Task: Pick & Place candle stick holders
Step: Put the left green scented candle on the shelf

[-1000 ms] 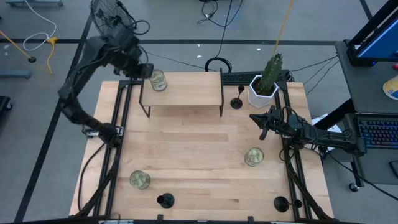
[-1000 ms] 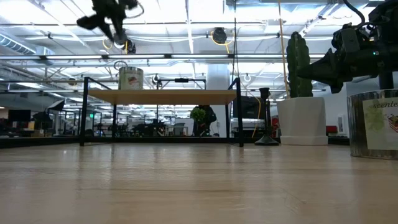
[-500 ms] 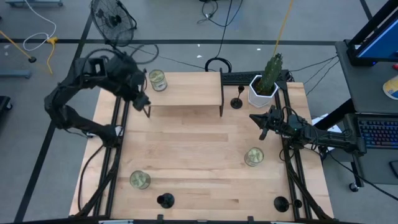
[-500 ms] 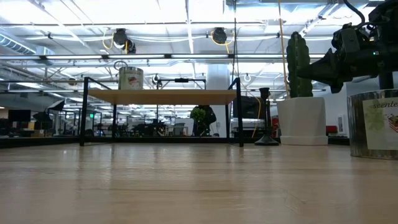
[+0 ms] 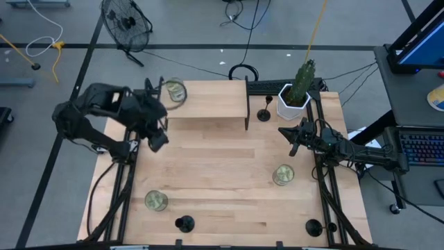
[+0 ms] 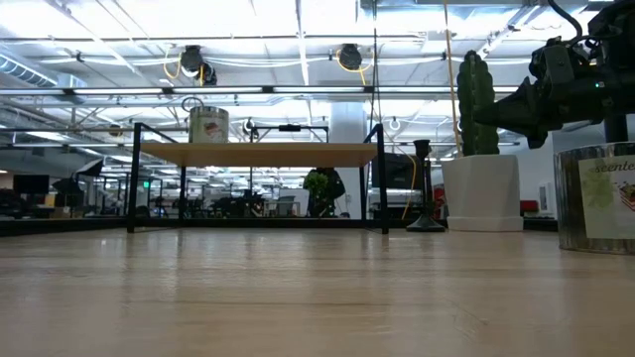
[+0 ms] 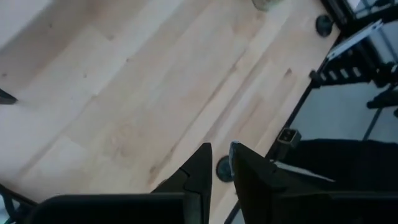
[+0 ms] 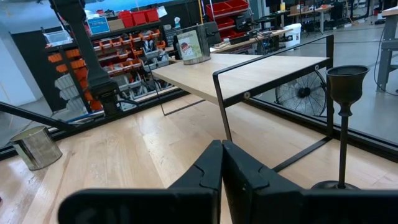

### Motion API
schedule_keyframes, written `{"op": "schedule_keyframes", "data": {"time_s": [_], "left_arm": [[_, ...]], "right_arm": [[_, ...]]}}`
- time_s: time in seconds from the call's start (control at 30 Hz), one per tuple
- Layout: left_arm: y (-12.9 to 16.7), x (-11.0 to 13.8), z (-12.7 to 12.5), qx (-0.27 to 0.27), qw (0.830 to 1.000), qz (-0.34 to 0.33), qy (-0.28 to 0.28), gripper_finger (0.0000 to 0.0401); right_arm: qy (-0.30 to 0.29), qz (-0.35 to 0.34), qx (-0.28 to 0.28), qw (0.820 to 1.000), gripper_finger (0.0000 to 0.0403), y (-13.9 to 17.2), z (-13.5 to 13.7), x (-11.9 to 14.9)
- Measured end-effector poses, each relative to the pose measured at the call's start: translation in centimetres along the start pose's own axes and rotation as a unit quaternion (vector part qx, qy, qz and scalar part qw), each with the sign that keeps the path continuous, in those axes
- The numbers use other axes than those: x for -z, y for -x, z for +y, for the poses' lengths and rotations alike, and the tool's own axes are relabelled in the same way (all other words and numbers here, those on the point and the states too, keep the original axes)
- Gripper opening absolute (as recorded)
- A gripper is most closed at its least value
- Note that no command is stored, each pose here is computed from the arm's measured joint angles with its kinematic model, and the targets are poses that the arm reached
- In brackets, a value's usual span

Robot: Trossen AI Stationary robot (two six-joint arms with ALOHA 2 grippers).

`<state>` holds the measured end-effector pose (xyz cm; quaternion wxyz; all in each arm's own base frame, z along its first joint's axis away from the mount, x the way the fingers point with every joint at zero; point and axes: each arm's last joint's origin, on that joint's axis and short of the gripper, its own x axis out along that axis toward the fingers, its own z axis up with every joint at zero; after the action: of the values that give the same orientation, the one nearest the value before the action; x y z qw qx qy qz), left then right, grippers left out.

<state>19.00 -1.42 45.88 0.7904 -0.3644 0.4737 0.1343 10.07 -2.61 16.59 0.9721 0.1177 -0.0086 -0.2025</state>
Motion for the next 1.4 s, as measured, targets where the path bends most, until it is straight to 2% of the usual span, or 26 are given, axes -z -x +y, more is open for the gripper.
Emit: {"op": "schedule_keyframes", "data": {"time_s": [0.13,0.27,0.53,0.77,0.93,1.13,1.4], "left_arm": [[-1.4,1.1,-1.4,-0.018,0.999,0.016,-0.023,0.0061],[-4.2,2.7,-1.9,-0.053,0.996,0.064,-0.021,0.0066],[-9.3,6.5,-1.3,-0.128,0.976,0.175,0.01,0.0126],[-10.9,8.8,-1.1,-0.167,0.966,0.196,-0.001,0.0207],[-12.2,11.1,-0.8,-0.2,0.957,0.212,-0.009,0.025],[-14.3,13.3,-0.3,-0.214,0.952,0.219,-0.02,0.0277],[-16.5,14.8,1.0,-0.236,0.945,0.227,-0.019,0.0283]], "right_arm": [[0.0,0.0,0.0,1.0,0.0004,0.0,0.0,0.0],[0.0,0.0,0.0,1.0,0.0004,0.0,0.0,0.0],[0.0,0.0,0.0,1.0,0.0004,0.0,0.0,0.0],[0.0,0.0,0.0,1.0,0.0004,0.0,0.0,0.0],[0.0,0.0,0.0,1.0,0.0004,0.0,0.0,0.0],[-0.004,0.0,0.0,1.0,0.0004,0.0,0.0,0.0],[-0.004,0.0,0.0,1.0,0.0004,0.0,0.0,0.0]]}}
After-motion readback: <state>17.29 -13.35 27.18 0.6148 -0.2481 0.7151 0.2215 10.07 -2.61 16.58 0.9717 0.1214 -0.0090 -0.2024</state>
